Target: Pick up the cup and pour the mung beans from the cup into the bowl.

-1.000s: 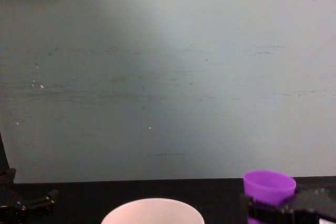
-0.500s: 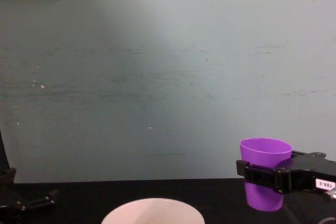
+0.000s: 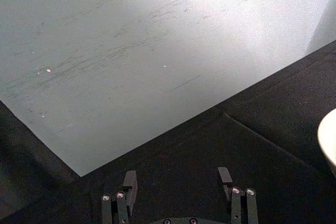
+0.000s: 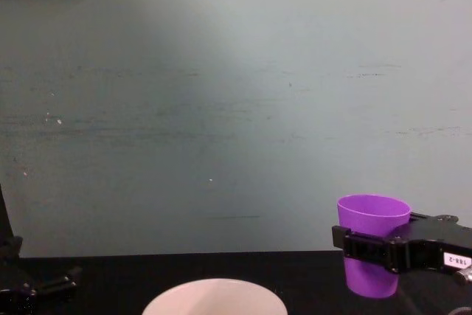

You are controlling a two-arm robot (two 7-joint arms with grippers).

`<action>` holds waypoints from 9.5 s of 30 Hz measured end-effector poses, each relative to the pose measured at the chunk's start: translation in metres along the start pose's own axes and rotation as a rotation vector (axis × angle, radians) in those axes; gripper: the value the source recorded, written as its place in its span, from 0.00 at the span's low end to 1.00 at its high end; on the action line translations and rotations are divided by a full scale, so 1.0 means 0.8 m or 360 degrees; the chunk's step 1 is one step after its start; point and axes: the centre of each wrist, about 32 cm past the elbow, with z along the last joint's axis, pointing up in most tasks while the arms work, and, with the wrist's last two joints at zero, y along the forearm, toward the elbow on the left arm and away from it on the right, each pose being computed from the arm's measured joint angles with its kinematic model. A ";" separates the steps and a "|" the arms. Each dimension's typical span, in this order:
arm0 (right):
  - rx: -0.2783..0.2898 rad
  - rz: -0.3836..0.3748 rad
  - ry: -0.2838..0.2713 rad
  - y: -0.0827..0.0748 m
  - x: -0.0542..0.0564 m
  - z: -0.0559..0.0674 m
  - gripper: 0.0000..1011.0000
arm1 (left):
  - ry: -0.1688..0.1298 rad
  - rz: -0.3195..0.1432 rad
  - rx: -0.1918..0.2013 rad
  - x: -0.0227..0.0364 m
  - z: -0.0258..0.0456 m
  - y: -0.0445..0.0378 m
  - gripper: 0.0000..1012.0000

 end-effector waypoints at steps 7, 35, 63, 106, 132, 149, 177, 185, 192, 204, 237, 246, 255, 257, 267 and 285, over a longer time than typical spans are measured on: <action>0.0001 0.0001 0.0000 0.000 0.000 0.000 0.72 | 0.0000 0.0000 0.0000 0.0000 0.0000 0.000 0.99; 0.0003 0.0001 0.0000 0.000 0.000 -0.001 0.72 | 0.0000 0.0000 0.0000 0.0000 0.0000 0.000 0.99; 0.0002 0.0001 0.0000 0.000 0.000 -0.001 0.72 | 0.0000 0.0000 0.0000 0.0000 0.0000 0.000 0.99; 0.0002 0.0001 0.0000 0.000 0.000 -0.001 0.72 | 0.0000 0.0000 0.0000 0.0000 0.0000 0.000 0.99; 0.0002 0.0001 0.0000 0.000 0.000 -0.001 0.72 | 0.0000 0.0000 0.0000 0.0000 0.0000 0.000 0.99; -0.0059 -0.0011 -0.0420 0.006 -0.015 0.018 0.72 | 0.0000 0.0000 0.0000 0.0000 0.0000 0.000 0.99; -0.0170 0.0121 -0.1313 0.058 -0.061 0.065 0.72 | 0.0000 0.0000 0.0000 0.0000 0.0000 0.000 0.99; -0.0202 0.0146 -0.1483 0.067 -0.075 0.067 0.72 | 0.0000 0.0000 0.0000 0.0000 0.0000 0.000 0.99; -0.0198 0.0161 -0.1643 0.070 -0.088 0.068 0.72 | 0.0000 0.0000 0.0000 0.0000 0.0000 0.000 0.99; -0.0212 0.0175 -0.2023 0.073 -0.117 0.071 0.72 | 0.0000 0.0000 0.0000 0.0000 0.0000 0.000 0.99; -0.0241 0.0161 -0.2527 0.077 -0.151 0.066 0.72 | 0.0000 0.0000 0.0000 0.0000 0.0000 0.000 0.99; -0.0251 0.0157 -0.2632 0.077 -0.156 0.066 0.72 | 0.0000 0.0000 0.0000 0.0001 0.0000 0.000 0.99; -0.0255 0.0161 -0.2672 0.078 -0.158 0.065 0.72 | 0.0000 0.0000 0.0000 0.0000 0.0000 0.000 0.99; -0.0255 0.0161 -0.2674 0.077 -0.158 0.065 0.72 | 0.0000 0.0000 0.0000 0.0000 0.0000 0.000 0.99; -0.0257 0.0159 -0.2675 0.075 -0.157 0.066 0.72 | 0.0000 0.0000 0.0000 0.0000 0.0000 0.000 0.99; -0.0256 0.0151 -0.2741 0.074 -0.158 0.067 0.72 | 0.0000 0.0000 0.0000 0.0000 0.0000 0.000 0.99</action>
